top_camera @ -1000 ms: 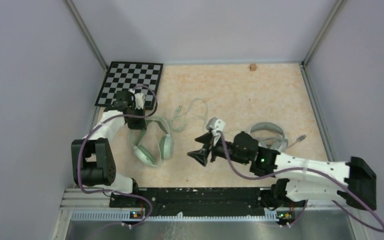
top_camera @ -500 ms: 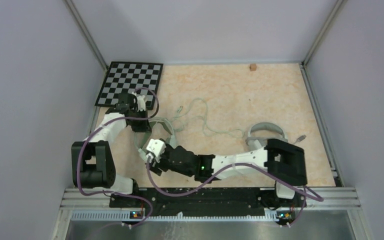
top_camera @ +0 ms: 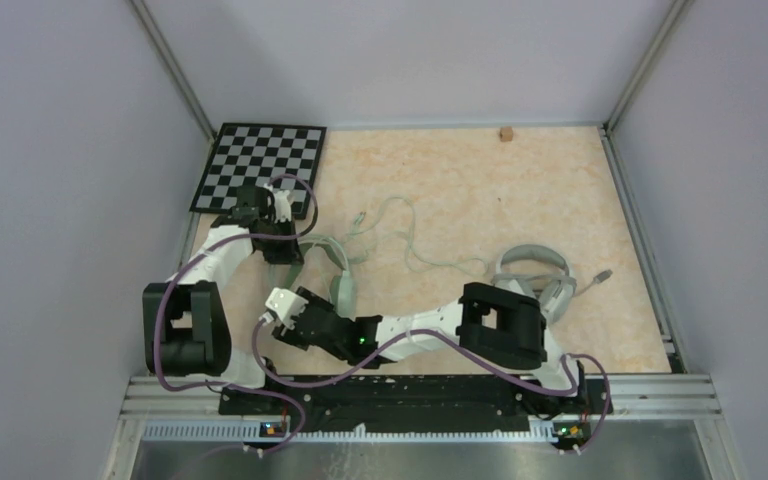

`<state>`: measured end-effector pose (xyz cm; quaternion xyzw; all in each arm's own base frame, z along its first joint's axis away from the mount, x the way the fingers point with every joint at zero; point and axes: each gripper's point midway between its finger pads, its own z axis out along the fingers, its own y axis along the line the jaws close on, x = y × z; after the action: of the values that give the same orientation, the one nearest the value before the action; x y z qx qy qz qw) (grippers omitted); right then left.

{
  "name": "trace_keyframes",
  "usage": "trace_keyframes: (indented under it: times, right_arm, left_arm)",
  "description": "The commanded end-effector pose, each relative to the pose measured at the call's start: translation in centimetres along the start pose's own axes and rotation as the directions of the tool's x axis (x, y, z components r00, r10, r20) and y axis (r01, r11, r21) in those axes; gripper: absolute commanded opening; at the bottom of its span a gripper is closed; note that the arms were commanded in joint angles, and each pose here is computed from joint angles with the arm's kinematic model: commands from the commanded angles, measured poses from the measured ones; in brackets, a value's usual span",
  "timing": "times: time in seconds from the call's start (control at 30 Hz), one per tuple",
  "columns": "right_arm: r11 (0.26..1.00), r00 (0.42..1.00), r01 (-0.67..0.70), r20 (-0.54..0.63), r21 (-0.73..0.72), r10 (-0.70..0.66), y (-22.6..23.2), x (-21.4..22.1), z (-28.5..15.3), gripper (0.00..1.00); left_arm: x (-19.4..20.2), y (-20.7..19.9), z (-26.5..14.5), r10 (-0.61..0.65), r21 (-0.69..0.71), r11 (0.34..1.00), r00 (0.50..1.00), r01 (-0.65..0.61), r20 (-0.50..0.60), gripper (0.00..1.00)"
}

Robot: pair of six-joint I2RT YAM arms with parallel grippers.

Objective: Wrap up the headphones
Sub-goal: Pick up the headphones from the center of the board.

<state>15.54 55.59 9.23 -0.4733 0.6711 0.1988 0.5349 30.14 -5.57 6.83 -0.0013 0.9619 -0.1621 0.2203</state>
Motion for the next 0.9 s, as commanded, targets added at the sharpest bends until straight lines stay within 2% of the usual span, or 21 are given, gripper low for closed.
trace_keyframes:
  times: [0.0,0.07,0.2,0.3,0.47,0.5,0.53,0.57,0.63,0.73,0.87]
  right_arm:
    - [0.999,0.999,-0.033,0.010,0.015,0.033,0.2,-1.1,0.2,0.58]
    - [0.999,0.999,-0.045,0.005,0.000,0.045,0.5,-0.8,0.2,0.49]
    - [0.997,0.997,-0.074,0.023,-0.023,0.075,0.6,-1.3,-0.4,0.17]
    - [0.992,0.989,-0.114,0.090,-0.059,0.119,0.2,-3.4,-2.0,0.05]
    - [0.958,0.948,-0.242,0.172,-0.151,0.267,-1.7,-6.5,-5.5,0.00]
    - [0.951,0.942,-0.258,0.176,-0.169,0.287,-2.1,-6.8,-6.2,0.00]
    - [0.942,0.931,-0.283,0.185,-0.181,0.315,-2.5,-7.3,-6.8,0.00]
    - [0.931,0.918,-0.312,0.192,-0.190,0.346,-3.0,-7.7,-7.5,0.00]
    - [0.899,0.882,-0.387,0.200,-0.206,0.426,-4.3,-8.5,-8.8,0.00]
    - [0.833,0.811,-0.487,0.219,-0.260,0.543,-6.4,-10.2,-11.3,0.00]
    - [0.685,0.647,-0.614,0.248,-0.392,0.722,-10.0,-14.1,-15.8,0.00]
  left_arm:
    - [-0.9,-0.3,-0.4,0.019,0.003,1.000,0.999,-0.019,0.042,0.13]
    - [-1.2,-0.7,-0.4,0.012,0.023,1.000,0.999,-0.013,0.047,0.17]
    - [-1.9,-2.2,-1.1,0.016,0.091,0.996,0.997,-0.023,0.077,0.30]
    - [-3.9,-2.9,-2.9,0.030,0.093,0.995,0.989,-0.043,0.142,0.45]
    - [-8.9,-5.3,-8.1,0.081,0.107,0.987,0.948,-0.119,0.307,0.67]
    - [-9.6,-5.9,-9.2,0.089,0.120,0.983,0.939,-0.136,0.333,0.74]
    - [-10.2,-6.6,-10.1,0.098,0.134,0.979,0.929,-0.155,0.357,0.94]
    - [-10.6,-7.1,-10.9,0.108,0.147,0.974,0.920,-0.174,0.377,0.98]
    - [-11.2,-8.0,-12.6,0.144,0.152,0.963,0.899,-0.224,0.414,0.99]
    - [-12.2,-7.7,-15.2,0.217,0.060,0.958,0.844,-0.281,0.491,0.99]
    - [-14.2,-7.0,-19.0,0.268,-0.082,0.956,0.730,-0.281,0.628,0.99]
